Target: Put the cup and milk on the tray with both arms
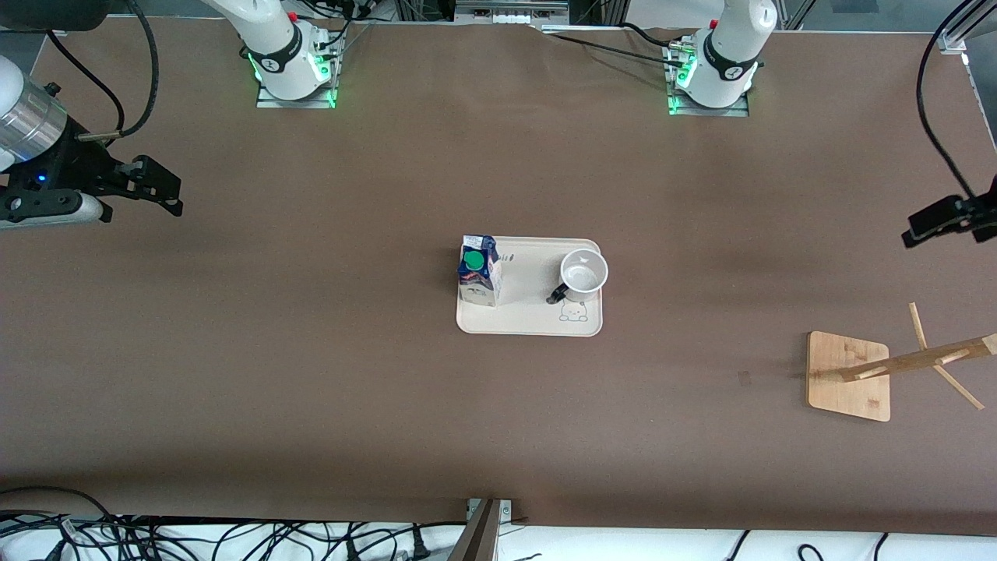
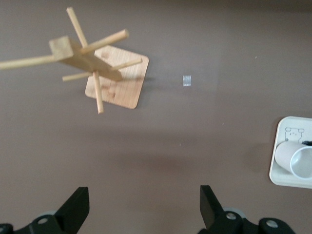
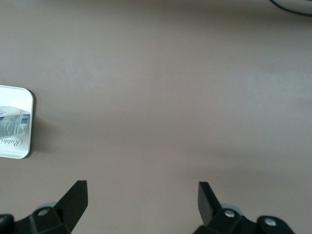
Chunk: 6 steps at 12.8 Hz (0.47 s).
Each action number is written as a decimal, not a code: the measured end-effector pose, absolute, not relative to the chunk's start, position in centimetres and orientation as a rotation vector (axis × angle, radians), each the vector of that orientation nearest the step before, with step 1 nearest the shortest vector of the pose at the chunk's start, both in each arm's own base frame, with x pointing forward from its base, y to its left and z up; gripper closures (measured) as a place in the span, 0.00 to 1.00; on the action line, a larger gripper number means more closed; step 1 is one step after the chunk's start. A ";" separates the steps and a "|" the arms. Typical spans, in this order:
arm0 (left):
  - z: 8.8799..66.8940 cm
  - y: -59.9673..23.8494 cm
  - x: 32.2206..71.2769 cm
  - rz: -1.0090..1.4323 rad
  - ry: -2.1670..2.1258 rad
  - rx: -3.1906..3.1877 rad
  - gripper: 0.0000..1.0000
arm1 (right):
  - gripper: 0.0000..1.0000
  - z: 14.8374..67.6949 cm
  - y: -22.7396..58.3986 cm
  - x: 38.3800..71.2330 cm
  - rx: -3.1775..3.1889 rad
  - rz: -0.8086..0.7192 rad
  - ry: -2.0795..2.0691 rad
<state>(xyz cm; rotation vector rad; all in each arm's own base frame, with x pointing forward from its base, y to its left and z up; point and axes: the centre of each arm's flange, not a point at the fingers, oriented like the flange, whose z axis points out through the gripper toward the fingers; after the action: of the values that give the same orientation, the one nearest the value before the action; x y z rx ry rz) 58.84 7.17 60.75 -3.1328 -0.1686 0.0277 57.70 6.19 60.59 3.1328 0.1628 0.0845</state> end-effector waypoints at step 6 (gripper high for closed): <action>60.2 6.2 57.9 0.154 -0.148 -3.144 0.00 | 0.00 60.5 6.3 57.7 3.133 0.082 0.166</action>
<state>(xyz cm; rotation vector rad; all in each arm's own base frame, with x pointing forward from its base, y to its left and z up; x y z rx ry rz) 57.95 6.19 60.21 -3.1439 -0.1475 0.1536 57.70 6.30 60.53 3.1325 0.1658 0.0822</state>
